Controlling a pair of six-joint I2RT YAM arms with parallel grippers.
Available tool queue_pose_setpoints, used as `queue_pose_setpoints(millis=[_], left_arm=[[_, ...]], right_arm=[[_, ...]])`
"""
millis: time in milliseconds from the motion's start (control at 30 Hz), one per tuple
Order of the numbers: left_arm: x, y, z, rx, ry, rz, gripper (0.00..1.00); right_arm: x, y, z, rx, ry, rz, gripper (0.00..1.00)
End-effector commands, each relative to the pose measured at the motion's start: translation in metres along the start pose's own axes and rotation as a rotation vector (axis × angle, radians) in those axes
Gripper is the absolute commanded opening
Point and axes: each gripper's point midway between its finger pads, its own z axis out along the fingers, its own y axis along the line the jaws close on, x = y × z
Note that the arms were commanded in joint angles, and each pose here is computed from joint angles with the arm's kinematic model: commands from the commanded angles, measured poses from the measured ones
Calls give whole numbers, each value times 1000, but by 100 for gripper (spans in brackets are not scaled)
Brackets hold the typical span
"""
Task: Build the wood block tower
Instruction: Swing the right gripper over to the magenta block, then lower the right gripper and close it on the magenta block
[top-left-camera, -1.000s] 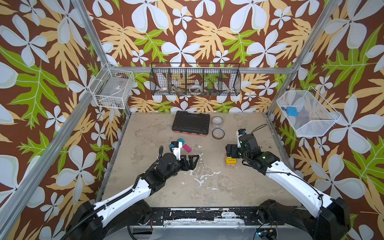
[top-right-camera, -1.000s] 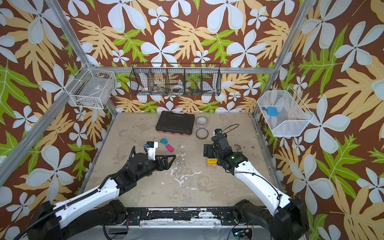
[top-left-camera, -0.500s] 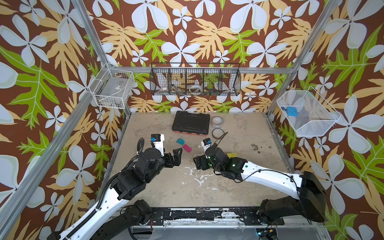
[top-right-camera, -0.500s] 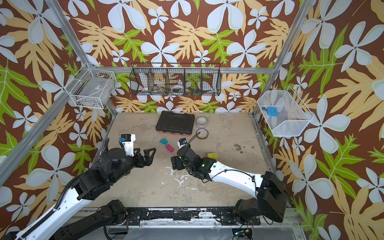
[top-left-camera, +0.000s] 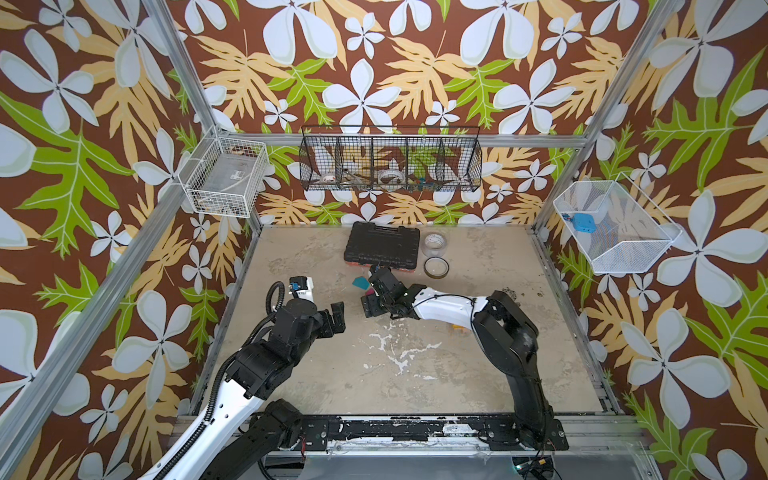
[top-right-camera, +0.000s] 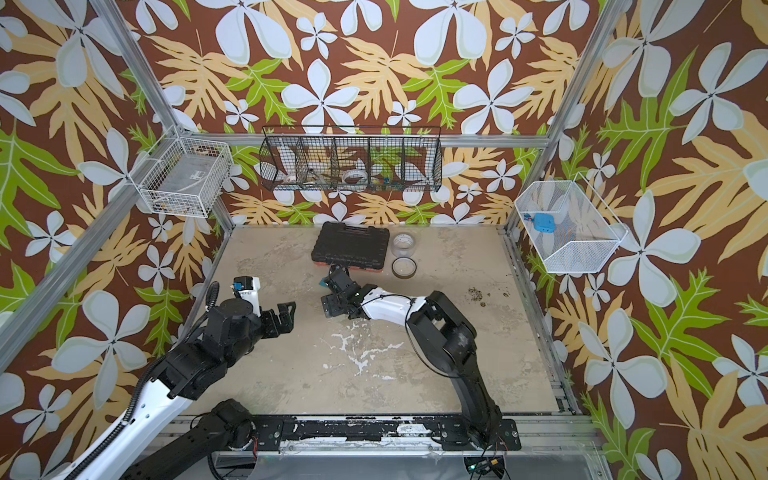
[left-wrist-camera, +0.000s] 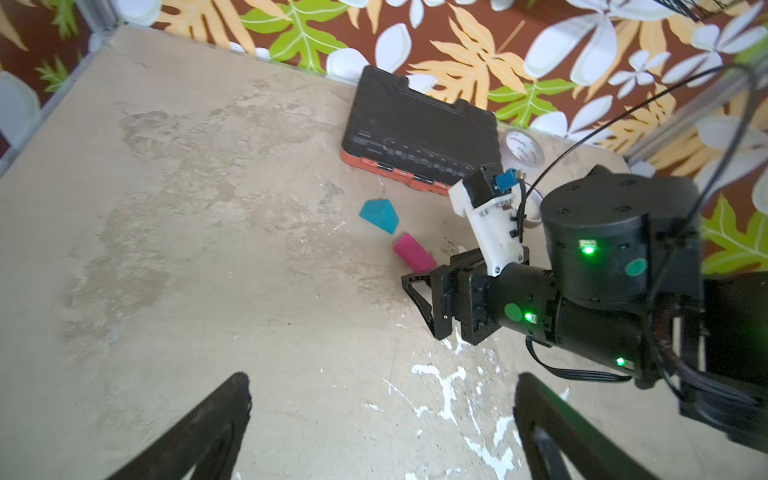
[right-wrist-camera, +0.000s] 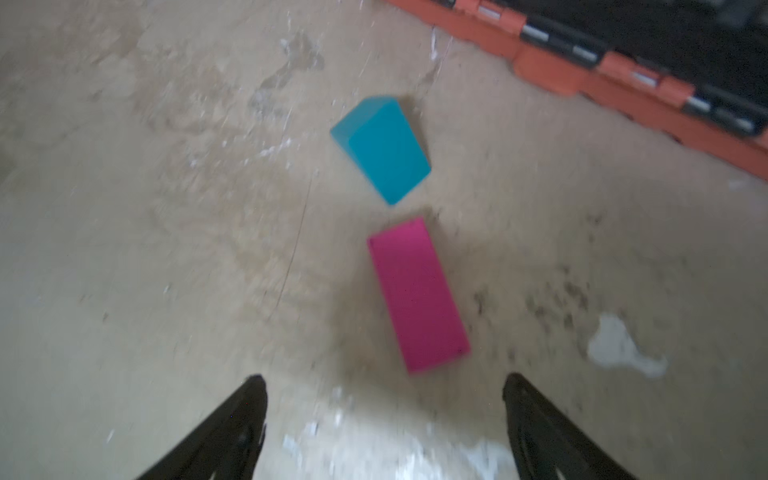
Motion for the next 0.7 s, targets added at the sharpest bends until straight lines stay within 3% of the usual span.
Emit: queue_pose_setpoints(millis=[0,333,533,667], left_arm=[[-7,4,5,17,-7,-29,100],[-5,14,20,15,42,-75,100],[-6,13,17,28,32,-75,100],[-6,12,17,33,30,-73,99]], right_arm=[[6,5,19,-1,65,-84,89],[19,-18,48,40,122,-105,86],[26,-13,44,8,142,-129,69],[31,-11,35,5,135,-129,66]])
